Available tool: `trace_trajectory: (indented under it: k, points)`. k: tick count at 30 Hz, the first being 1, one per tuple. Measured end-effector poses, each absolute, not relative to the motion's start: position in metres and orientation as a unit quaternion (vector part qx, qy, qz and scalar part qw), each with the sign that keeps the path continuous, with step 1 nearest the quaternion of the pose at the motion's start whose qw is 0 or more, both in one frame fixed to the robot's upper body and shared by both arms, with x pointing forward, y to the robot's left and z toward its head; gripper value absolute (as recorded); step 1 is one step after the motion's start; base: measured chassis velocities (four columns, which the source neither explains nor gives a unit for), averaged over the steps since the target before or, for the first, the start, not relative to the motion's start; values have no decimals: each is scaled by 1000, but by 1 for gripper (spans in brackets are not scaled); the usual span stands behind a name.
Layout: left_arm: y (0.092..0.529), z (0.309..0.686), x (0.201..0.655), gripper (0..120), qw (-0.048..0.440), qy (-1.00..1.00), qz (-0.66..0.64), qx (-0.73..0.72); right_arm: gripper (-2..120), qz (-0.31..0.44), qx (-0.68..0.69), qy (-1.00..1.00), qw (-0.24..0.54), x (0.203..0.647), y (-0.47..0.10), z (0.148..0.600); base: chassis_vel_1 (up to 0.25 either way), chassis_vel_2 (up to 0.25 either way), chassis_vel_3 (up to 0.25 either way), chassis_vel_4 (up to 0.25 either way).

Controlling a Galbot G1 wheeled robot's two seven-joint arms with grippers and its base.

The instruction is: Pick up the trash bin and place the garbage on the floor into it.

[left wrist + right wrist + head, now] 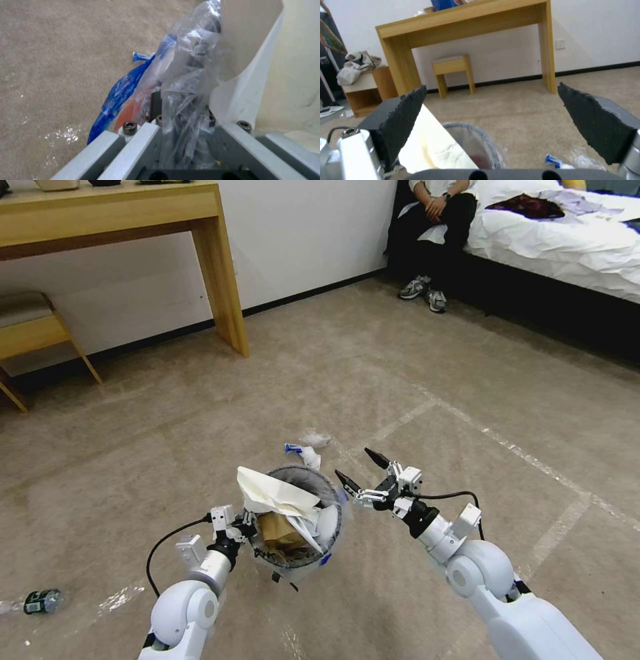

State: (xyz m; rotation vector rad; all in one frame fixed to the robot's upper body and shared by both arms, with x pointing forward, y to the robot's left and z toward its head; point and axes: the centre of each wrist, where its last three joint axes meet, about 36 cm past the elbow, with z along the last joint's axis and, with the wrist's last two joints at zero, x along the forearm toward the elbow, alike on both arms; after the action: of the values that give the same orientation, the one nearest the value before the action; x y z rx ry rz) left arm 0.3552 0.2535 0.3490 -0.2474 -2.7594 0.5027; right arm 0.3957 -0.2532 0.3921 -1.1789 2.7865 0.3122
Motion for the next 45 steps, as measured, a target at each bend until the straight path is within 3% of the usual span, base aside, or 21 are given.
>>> trace_trajectory:
  k: [29, 45]
  points:
    - [247, 348, 357, 1, 162, -965, 182, -95, 100, 108, -412, 904, 41, 400, -263, 389, -6, 7, 5, -6]
    - [245, 347, 358, 1, 163, -965, 183, -95, 100, 107, -414, 903, 40, 396, -261, 385, -208, 211, 215, -209]
